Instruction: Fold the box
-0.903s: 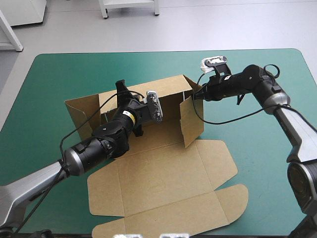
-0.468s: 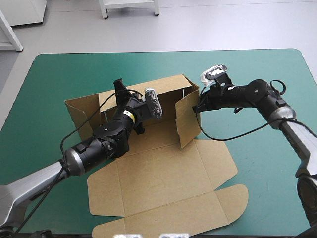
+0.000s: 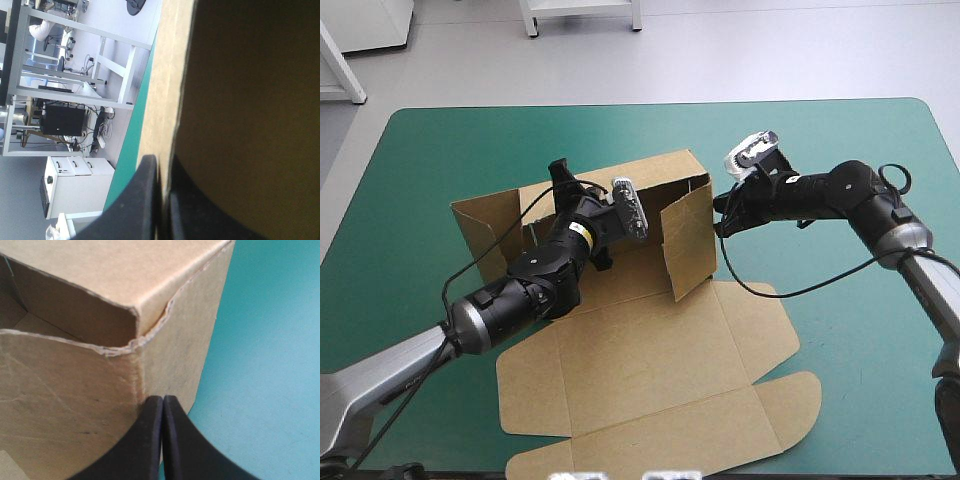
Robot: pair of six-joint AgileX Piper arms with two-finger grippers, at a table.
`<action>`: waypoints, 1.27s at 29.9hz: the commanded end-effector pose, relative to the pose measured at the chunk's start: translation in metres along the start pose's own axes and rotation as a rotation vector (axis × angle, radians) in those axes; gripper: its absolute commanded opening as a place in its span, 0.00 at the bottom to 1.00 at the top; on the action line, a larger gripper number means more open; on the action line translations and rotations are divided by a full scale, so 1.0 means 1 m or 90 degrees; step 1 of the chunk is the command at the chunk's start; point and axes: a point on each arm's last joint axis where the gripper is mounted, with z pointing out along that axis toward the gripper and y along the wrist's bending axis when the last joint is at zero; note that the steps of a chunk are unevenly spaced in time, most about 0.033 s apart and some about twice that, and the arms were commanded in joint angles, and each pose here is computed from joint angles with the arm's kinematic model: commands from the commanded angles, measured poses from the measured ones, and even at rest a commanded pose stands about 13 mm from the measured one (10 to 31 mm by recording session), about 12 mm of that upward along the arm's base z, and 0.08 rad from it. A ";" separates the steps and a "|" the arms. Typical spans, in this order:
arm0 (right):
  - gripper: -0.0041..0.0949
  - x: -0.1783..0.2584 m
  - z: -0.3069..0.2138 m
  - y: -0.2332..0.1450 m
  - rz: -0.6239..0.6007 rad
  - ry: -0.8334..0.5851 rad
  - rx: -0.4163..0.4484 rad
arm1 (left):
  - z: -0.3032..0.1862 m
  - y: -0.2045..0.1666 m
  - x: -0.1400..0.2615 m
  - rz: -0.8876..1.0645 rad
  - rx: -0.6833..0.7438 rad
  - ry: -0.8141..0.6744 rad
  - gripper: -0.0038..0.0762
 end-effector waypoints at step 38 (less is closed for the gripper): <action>0.70 -0.023 0.013 0.019 -0.040 -0.084 0.017 | -0.011 0.015 -0.001 -0.042 -0.028 -0.008 0.04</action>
